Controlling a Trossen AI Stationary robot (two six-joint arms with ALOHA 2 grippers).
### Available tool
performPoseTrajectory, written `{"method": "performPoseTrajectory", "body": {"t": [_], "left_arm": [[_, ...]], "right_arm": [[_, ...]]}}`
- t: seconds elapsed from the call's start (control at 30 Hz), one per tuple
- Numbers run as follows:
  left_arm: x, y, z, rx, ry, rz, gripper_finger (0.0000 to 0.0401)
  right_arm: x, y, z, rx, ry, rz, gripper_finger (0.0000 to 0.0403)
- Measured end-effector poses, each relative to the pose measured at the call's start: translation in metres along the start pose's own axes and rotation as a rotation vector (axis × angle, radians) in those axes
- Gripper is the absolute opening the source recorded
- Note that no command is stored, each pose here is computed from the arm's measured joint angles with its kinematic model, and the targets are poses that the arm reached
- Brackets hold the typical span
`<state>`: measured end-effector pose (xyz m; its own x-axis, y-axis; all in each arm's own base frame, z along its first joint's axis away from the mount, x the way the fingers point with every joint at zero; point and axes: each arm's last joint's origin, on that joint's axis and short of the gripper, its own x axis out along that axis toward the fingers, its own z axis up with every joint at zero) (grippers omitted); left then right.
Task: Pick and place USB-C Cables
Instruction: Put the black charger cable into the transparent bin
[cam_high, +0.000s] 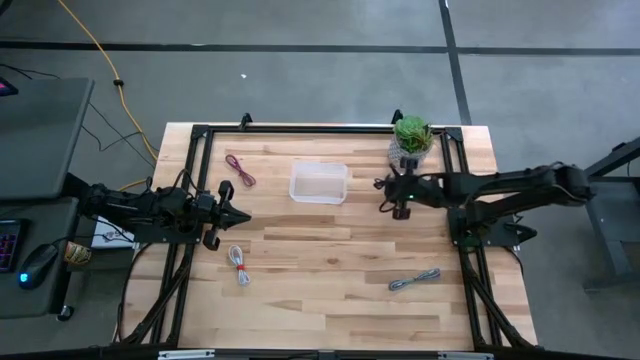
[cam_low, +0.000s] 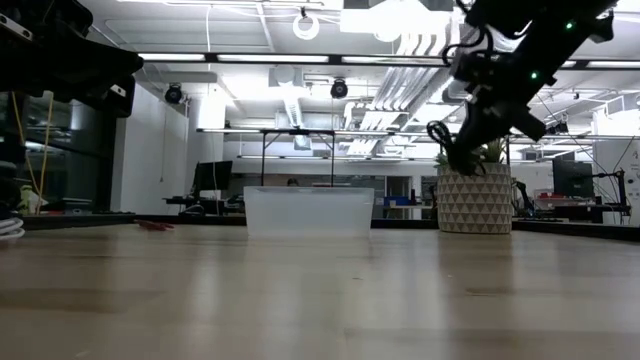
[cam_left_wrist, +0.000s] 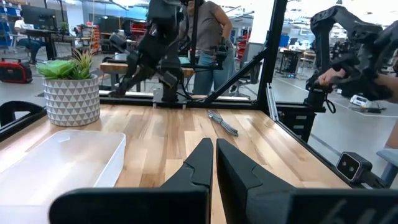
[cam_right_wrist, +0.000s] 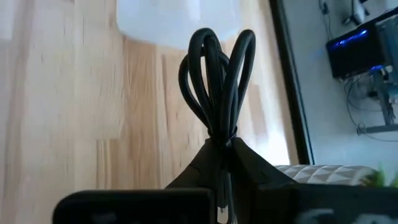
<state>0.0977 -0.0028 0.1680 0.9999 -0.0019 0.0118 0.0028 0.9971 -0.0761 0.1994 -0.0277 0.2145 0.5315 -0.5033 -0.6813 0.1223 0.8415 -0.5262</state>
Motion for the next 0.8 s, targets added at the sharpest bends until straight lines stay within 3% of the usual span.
{"method": "performPoseTrajectory", "body": {"t": [0.37, 0.57, 0.8], "left_arm": [[0.0, 0.0, 0.0, 0.0, 0.0, 0.0, 0.0003], [0.0, 0.0, 0.0, 0.0, 0.0, 0.0, 0.0003], [0.0, 0.0, 0.0, 0.0, 0.0, 0.0, 0.0003]], "right_arm": [[-0.012, -0.009, 0.014, 0.09, -0.195, -0.006, 0.0], [-0.008, -0.011, 0.04, 0.174, -0.43, 0.026, 0.0], [0.004, -0.021, 0.073, 0.399, -0.732, -0.009, 0.0]]}}
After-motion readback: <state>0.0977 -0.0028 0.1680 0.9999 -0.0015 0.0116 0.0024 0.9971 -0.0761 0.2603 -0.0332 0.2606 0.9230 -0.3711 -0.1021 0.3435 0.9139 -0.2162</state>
